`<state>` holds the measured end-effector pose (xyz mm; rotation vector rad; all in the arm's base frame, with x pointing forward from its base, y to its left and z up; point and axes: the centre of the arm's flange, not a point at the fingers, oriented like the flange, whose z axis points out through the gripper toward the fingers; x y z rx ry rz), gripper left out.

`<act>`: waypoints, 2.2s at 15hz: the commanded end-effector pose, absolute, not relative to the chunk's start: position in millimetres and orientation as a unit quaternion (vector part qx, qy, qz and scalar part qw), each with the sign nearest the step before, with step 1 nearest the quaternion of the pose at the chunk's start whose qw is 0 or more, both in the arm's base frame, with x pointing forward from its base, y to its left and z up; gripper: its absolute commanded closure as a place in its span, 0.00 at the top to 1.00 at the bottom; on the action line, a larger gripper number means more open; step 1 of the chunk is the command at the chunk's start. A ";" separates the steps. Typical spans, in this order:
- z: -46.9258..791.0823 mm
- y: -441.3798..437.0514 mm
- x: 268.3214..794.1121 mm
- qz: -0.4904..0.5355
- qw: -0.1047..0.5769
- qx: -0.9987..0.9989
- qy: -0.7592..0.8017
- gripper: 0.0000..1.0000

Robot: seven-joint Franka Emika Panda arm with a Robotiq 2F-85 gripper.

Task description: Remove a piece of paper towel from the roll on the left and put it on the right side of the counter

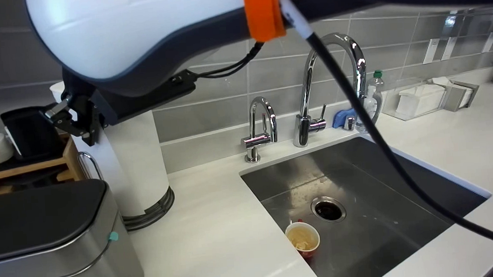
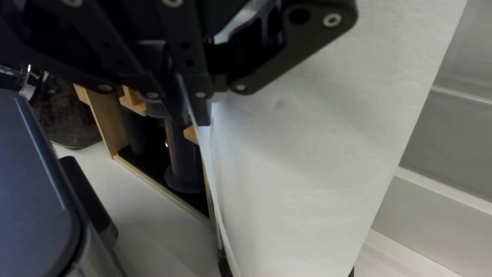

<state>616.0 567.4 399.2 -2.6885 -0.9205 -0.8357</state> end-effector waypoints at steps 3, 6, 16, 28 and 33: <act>400.2 582.1 613.5 -0.287 0.083 -0.902 -0.310 0.00; 407.0 582.5 604.7 -0.269 0.074 -0.904 -0.324 0.00; 443.6 552.6 584.1 -0.202 0.005 -0.917 -0.344 0.00; 420.4 520.0 578.9 -0.113 -0.034 -0.934 -0.337 0.00; 407.1 508.1 579.2 -0.079 -0.054 -0.941 -0.325 0.00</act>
